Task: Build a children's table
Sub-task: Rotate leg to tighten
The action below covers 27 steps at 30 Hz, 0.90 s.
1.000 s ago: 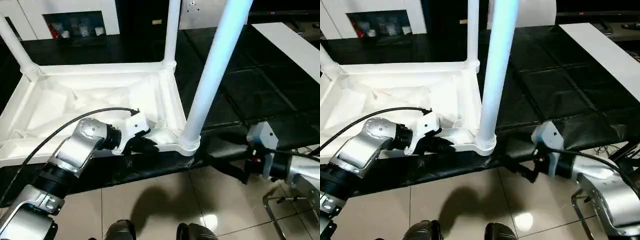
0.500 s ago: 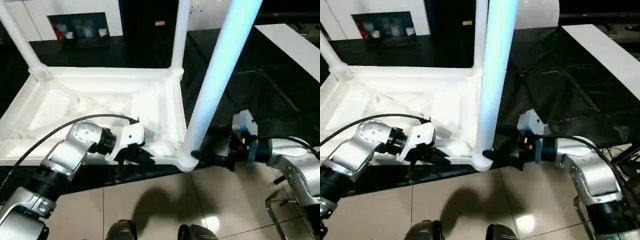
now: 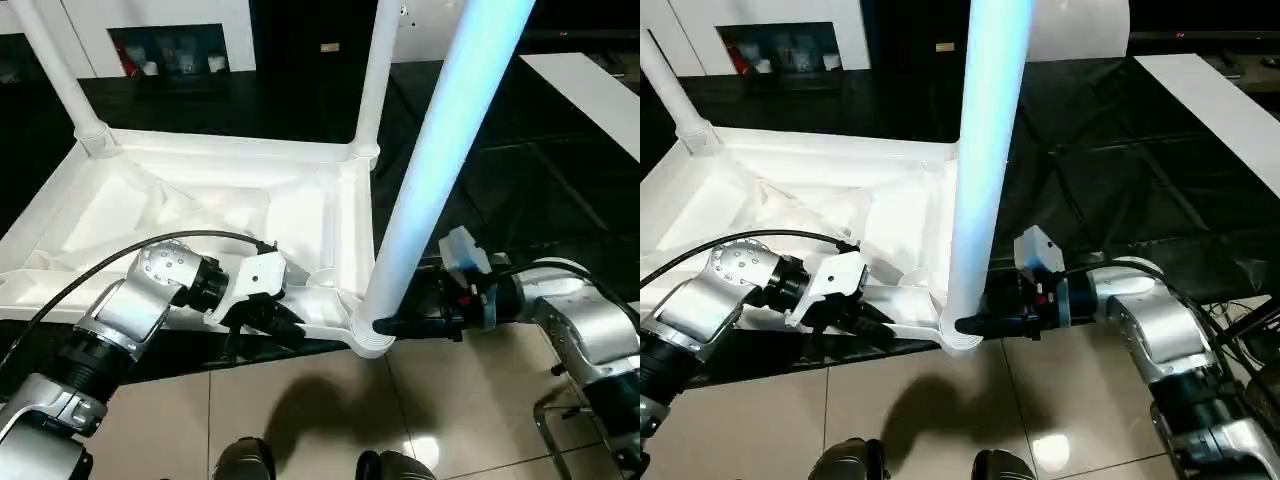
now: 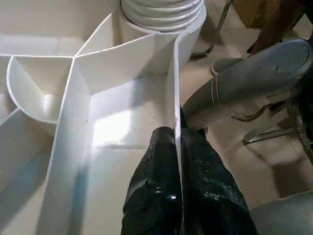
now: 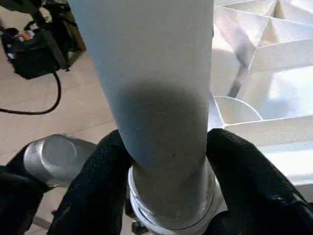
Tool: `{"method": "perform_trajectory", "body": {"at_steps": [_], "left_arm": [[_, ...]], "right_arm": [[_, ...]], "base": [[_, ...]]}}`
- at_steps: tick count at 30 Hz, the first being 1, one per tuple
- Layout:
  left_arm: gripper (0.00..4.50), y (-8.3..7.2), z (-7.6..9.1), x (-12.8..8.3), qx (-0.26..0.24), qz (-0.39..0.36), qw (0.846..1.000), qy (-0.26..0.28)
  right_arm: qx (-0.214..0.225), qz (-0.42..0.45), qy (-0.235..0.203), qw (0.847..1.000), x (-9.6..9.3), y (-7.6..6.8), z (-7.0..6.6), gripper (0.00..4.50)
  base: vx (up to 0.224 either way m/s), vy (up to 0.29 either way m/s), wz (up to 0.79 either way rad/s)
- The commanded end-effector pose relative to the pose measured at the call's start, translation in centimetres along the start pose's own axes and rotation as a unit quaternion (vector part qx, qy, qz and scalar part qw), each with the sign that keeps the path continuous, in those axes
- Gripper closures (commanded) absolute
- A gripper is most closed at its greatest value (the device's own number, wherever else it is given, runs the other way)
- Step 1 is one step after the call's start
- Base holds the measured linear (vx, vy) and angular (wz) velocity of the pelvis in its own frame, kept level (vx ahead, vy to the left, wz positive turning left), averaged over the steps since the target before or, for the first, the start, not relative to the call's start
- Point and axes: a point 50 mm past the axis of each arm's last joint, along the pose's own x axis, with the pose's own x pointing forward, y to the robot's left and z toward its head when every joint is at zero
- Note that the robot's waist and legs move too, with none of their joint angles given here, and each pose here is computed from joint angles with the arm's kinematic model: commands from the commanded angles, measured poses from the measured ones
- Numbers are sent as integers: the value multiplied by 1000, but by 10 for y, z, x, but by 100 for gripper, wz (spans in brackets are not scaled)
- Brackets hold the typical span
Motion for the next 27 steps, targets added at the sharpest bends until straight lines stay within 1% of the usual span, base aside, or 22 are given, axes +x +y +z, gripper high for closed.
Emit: {"method": "perform_trajectory", "body": {"at_steps": [1,5,9,11,13,15,18,19,20,21,24,26,27], "left_arm": [[450,-2,9,4,24,-36,999,-10],[450,-1,9,3,16,-33,999,-16],[450,-1,8,3,3,-31,999,-21],[450,1,9,3,-8,-21,999,-32],[450,9,14,5,-33,30,998,-52],[450,12,15,6,-41,46,997,-54],[450,24,21,12,-73,101,989,-73],[450,31,27,16,-90,133,983,-93],[450,36,29,21,-99,152,979,-97],[450,38,31,23,-104,162,976,-97],[450,44,33,27,-115,193,970,-96],[450,54,38,34,-137,251,953,-102],[450,57,41,37,-147,266,947,-107]], "right_arm": [[-7,8,6,1000,1,-2,1,219],[-2,22,3,1000,2,-2,1,247],[8,27,-3,1000,2,0,1,253],[24,28,-12,999,4,3,0,254],[60,5,-39,997,14,11,-1,255],[61,-16,-43,997,20,11,-1,255],[60,-76,-53,994,38,10,-1,255],[76,-121,-61,988,51,6,0,255],[88,-155,-69,982,61,1,2,255],[95,-175,-74,977,68,-2,4,255],[111,-207,-78,969,79,-5,6,255],[142,-275,-80,948,97,-16,7,255],[149,-306,-75,937,104,-20,7,255]], "base": [[0,0,0],[0,0,0],[0,0,0],[0,0,0],[0,0,0],[0,0,0],[0,0,0],[0,0,0],[0,0,0],[0,0,0],[0,0,0],[0,0,0],[0,0,0]]}}
